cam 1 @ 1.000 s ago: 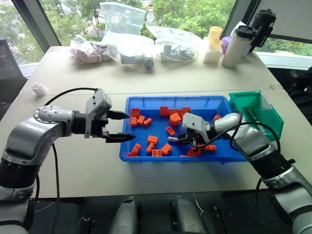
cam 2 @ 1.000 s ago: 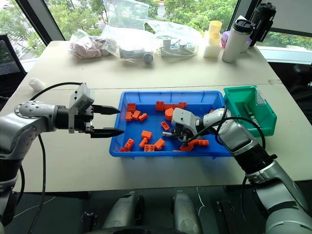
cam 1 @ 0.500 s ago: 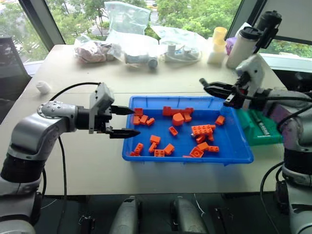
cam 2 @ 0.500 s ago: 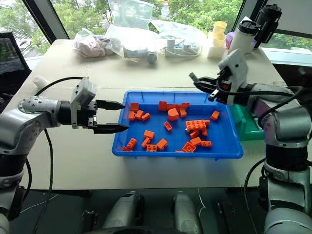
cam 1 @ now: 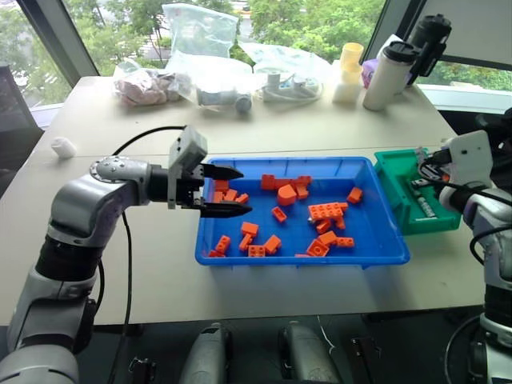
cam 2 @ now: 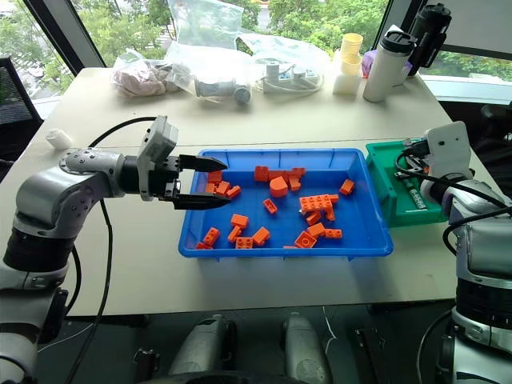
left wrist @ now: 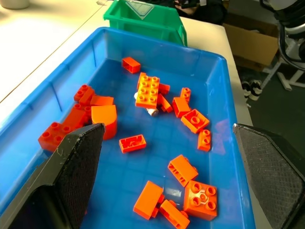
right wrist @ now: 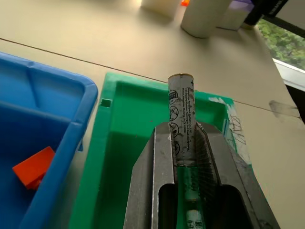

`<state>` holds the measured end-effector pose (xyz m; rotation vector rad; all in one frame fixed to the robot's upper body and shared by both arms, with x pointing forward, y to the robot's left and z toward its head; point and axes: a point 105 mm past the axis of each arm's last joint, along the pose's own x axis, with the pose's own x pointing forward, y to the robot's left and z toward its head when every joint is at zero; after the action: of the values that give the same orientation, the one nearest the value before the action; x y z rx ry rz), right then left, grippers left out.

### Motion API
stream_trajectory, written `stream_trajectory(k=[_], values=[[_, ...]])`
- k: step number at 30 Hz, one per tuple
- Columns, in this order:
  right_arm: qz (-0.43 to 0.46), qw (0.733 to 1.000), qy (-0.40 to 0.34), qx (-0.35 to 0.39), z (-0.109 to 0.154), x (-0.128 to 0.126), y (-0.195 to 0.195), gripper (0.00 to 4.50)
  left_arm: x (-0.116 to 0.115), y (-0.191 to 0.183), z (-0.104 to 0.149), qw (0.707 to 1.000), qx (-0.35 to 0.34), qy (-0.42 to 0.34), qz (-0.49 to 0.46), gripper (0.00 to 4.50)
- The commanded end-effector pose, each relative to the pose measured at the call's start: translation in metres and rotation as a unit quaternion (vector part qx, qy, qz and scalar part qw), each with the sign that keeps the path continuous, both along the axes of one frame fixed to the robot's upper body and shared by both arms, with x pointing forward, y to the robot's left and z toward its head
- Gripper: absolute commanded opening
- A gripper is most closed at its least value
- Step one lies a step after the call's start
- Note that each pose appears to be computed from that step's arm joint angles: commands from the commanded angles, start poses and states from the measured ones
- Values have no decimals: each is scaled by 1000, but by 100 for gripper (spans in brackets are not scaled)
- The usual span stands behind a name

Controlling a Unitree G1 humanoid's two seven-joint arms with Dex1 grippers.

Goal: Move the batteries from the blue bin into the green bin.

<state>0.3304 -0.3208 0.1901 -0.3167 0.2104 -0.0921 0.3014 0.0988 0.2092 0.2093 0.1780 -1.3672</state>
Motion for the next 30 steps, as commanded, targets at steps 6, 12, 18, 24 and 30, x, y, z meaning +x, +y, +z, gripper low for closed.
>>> stream_trajectory(k=[6, 12, 18, 24, 30], values=[[-33, 999, 19, 16, -3, -3, -22, 125, 1, 4, 6, 1000, 7, -29, 4, 450], [-22, 999, 12, -47, 19, -3, -32, 420, 2, 9, 6, 999, 14, -30, 14, 450], [256, 964, -20, -70, 64, -9, 66, 420, 1, 13, 6, 999, 23, -30, 15, 450], [442, 890, 78, -86, 30, -16, 128, 420, -13, 13, 4, 999, 43, -23, -14, 450], [463, 861, 172, -122, -8, 4, 125, 420, -18, 16, 4, 998, 51, -24, -11, 450]])
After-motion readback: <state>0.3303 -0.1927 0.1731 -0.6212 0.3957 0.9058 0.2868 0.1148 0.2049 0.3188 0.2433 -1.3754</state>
